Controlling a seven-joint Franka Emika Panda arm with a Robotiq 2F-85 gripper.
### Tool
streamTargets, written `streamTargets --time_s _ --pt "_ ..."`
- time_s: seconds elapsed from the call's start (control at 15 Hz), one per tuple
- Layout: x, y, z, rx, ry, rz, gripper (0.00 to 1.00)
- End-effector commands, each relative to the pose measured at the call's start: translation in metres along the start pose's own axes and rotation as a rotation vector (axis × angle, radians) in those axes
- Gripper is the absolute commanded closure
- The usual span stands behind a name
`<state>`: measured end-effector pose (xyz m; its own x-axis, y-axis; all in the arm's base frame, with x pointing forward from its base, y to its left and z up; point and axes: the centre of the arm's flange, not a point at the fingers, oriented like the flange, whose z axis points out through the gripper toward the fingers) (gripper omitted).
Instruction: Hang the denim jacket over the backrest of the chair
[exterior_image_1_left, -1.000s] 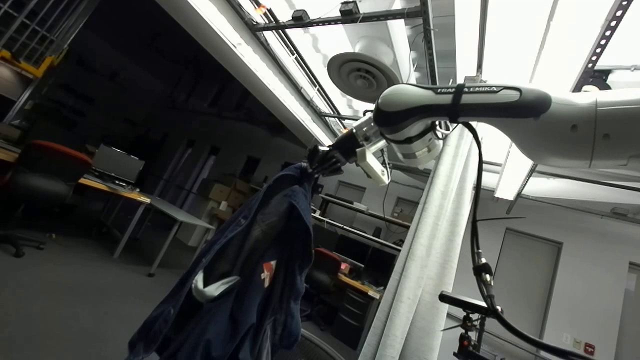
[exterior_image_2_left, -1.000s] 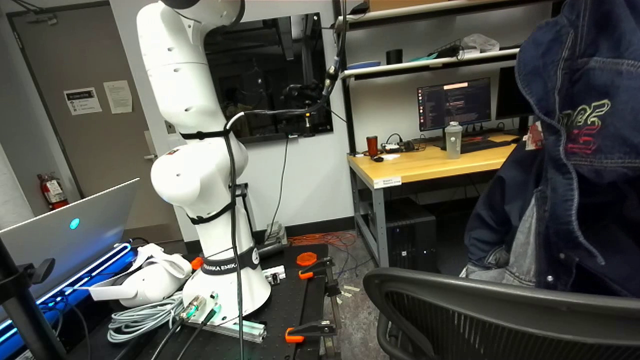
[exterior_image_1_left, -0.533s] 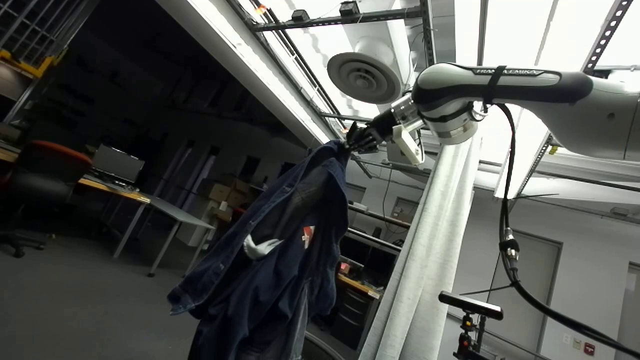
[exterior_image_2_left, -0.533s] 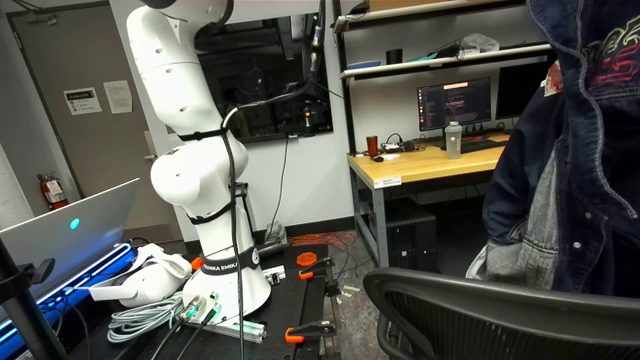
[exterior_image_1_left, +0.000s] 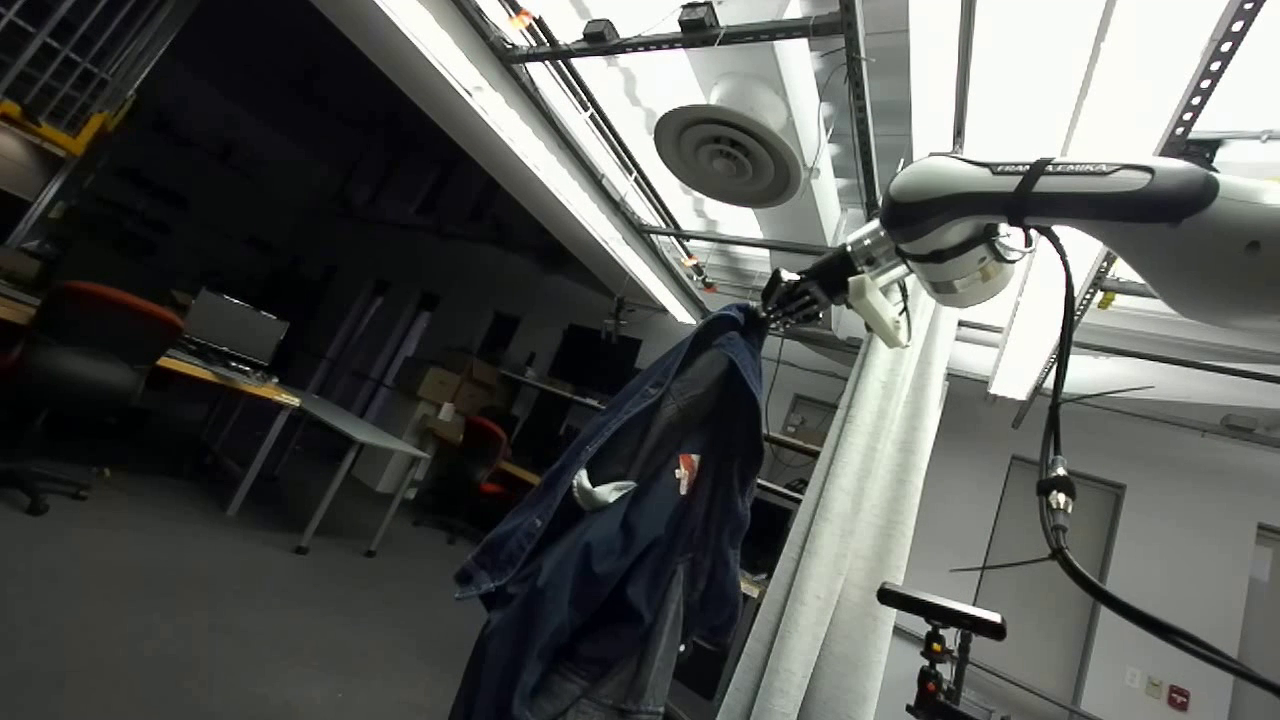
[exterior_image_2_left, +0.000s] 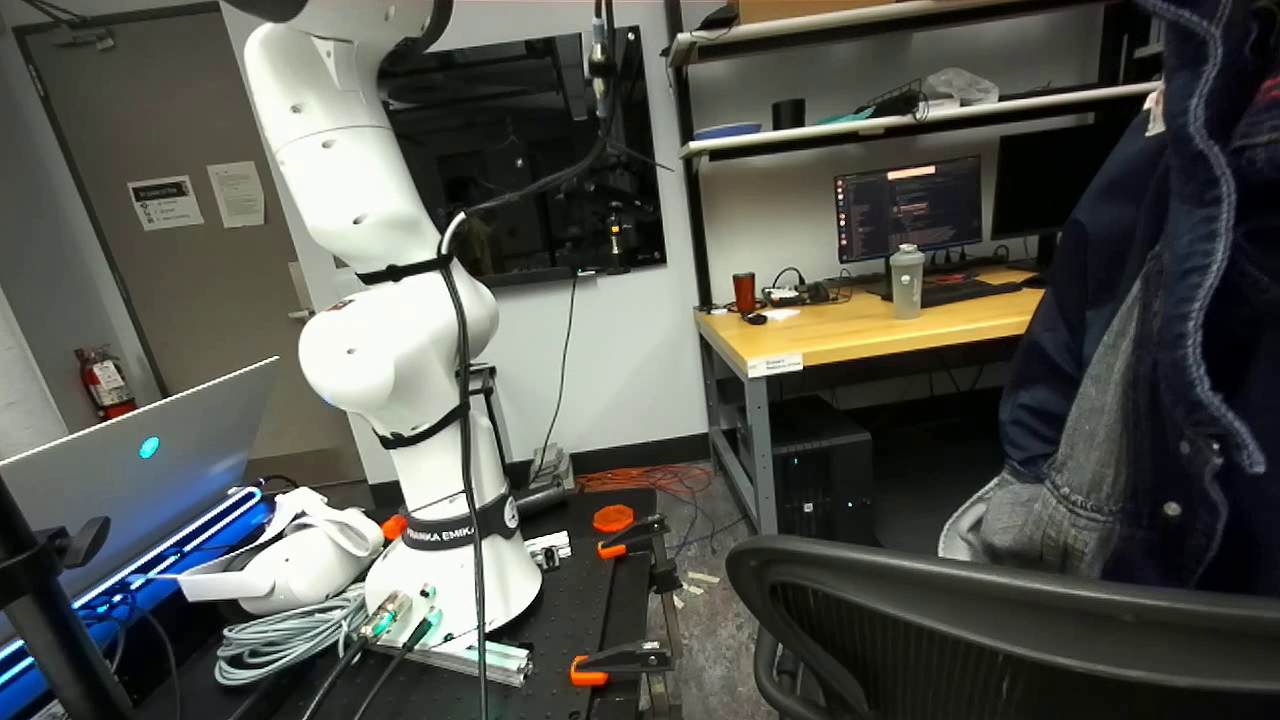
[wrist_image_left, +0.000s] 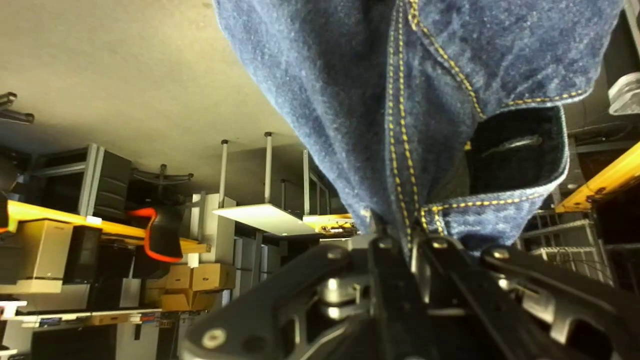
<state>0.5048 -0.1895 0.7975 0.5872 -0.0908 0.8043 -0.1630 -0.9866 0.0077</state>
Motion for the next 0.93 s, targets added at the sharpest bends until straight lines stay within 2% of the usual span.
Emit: streamTargets --time_s 0.0,0.2,0.33,0.47,0.87 --pt "-0.048 0.028 0.023 0.023 -0.078 -0.036 0.98" --pt "-0.102 0.041 0.07 0.038 -0.205 -0.029 0.98" --pt "-0.126 0.056 0.081 0.037 -0.247 0.005 0.98" --pt "-0.132 0.073 0.078 0.031 -0.262 0.033 0.98" --pt "-0.103 0.102 0.027 -0.013 -0.172 0.081 0.98"
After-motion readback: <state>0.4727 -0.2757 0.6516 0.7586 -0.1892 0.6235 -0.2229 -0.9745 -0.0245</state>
